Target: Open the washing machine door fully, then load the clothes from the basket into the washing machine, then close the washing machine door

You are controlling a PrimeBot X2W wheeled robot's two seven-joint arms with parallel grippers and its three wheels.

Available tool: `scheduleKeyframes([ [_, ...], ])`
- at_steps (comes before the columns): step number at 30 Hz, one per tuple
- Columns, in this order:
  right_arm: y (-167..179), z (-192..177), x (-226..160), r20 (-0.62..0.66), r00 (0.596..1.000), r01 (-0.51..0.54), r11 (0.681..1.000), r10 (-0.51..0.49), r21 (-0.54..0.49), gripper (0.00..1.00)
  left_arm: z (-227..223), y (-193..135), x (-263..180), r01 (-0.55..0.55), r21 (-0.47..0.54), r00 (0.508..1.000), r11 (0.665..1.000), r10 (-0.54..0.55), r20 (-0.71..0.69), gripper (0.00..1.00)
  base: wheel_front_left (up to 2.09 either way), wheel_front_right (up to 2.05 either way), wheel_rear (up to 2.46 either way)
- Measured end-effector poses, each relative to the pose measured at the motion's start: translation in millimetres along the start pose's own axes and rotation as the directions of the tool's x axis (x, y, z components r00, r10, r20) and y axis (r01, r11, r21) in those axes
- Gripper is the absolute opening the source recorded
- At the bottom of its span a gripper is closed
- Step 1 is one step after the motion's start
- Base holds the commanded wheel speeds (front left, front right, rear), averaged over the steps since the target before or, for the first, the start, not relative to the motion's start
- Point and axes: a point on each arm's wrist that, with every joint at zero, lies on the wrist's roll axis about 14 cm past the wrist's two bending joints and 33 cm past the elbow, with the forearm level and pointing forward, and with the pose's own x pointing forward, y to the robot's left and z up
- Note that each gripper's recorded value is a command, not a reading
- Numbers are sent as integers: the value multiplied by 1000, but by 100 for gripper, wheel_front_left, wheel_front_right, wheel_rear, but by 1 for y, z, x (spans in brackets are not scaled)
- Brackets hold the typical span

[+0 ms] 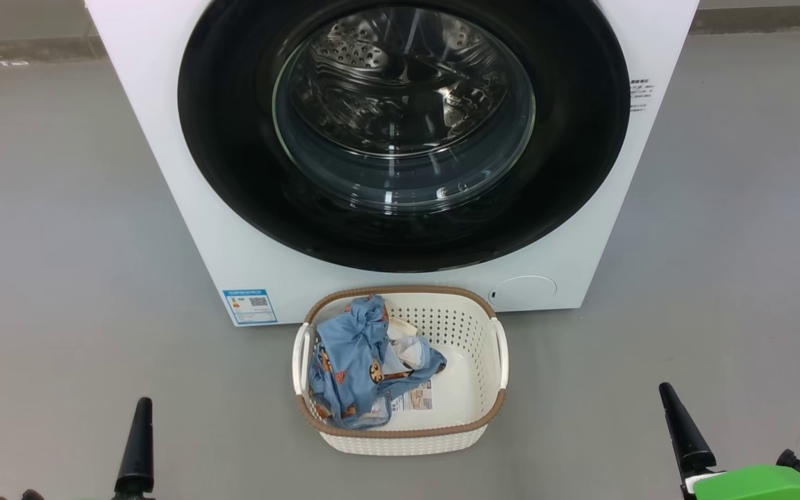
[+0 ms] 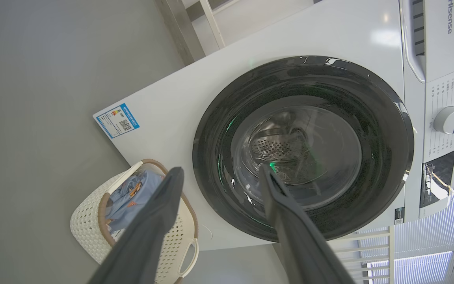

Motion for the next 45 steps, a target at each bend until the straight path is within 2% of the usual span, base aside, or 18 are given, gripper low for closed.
scheduleKeyframes([
  [12,2,-2,2,-12,1000,-9,994,8,-109,100,3,-2,-3,7,131,1000,991,-9,17,100,0,0,0],
  [23,4,-9,3,-33,999,-28,970,20,-241,100,3,-5,-4,17,262,999,965,-24,21,100,0,0,0],
  [30,6,-9,5,-46,998,-45,943,32,-328,100,5,-10,-4,32,343,999,939,-45,31,100,0,0,0],
  [45,14,-13,7,-55,996,-86,879,68,-469,100,9,-14,-8,45,516,997,856,-75,37,100,0,0,0],
])
